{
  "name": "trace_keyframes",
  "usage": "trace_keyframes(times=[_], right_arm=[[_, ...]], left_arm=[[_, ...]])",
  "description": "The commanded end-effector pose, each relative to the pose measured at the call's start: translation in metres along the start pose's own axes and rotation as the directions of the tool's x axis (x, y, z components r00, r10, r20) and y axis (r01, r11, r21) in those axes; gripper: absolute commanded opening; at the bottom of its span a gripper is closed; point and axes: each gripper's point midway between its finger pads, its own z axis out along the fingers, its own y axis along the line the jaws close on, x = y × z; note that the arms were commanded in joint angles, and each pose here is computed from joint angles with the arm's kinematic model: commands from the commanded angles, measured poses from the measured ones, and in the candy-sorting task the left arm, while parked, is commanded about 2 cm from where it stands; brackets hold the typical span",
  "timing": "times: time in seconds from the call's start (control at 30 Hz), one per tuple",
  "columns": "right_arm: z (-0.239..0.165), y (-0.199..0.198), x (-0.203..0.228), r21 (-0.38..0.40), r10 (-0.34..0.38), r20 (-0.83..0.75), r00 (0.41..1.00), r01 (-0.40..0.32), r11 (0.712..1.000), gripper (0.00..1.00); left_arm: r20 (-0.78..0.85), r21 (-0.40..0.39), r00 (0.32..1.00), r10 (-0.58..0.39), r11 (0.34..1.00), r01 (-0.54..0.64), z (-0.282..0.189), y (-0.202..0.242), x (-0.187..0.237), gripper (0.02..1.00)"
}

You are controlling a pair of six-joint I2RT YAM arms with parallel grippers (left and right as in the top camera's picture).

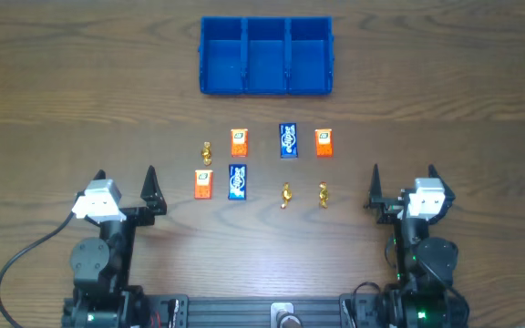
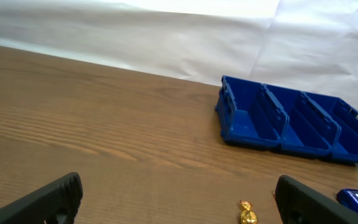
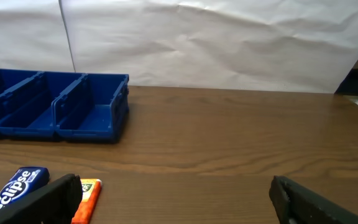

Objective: Sort Candies Into Trays

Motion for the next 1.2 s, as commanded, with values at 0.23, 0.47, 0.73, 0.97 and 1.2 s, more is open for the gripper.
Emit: trace_keyframes(times=[0.23,0.47,0.73,0.97,1.2], right_arm=[[0.000,0.003,0.002,-0.016,-0.012,-0.005,1.000,0.012,1.000,0.998],[0.000,0.003,0.002,-0.016,-0.012,-0.005,1.000,0.012,1.000,0.998],[0.000,0.003,0.002,-0.016,-0.012,-0.005,1.000,0.012,1.000,0.998],[0.000,0.003,0.002,-0.016,-0.012,-0.005,1.000,0.012,1.000,0.998],[0.000,0.003,0.002,-0.016,-0.012,-0.005,1.000,0.012,1.000,0.998]], left_arm=[[-0.048,-0.023,0.999,0.007,1.000,-0.008,0.001,0.006,0.017,0.998],[-0.048,-0.023,0.999,0.007,1.000,-0.008,0.001,0.006,0.017,0.998],[-0.048,-0.023,0.999,0.007,1.000,-0.008,0.001,0.006,0.017,0.998],[-0.049,-0.006,0.997,-0.053,0.999,0.052,0.001,0.002,0.017,0.998],[-0.127,0.072,0.989,-0.078,0.994,0.088,-0.019,-0.024,-0.030,1.000]])
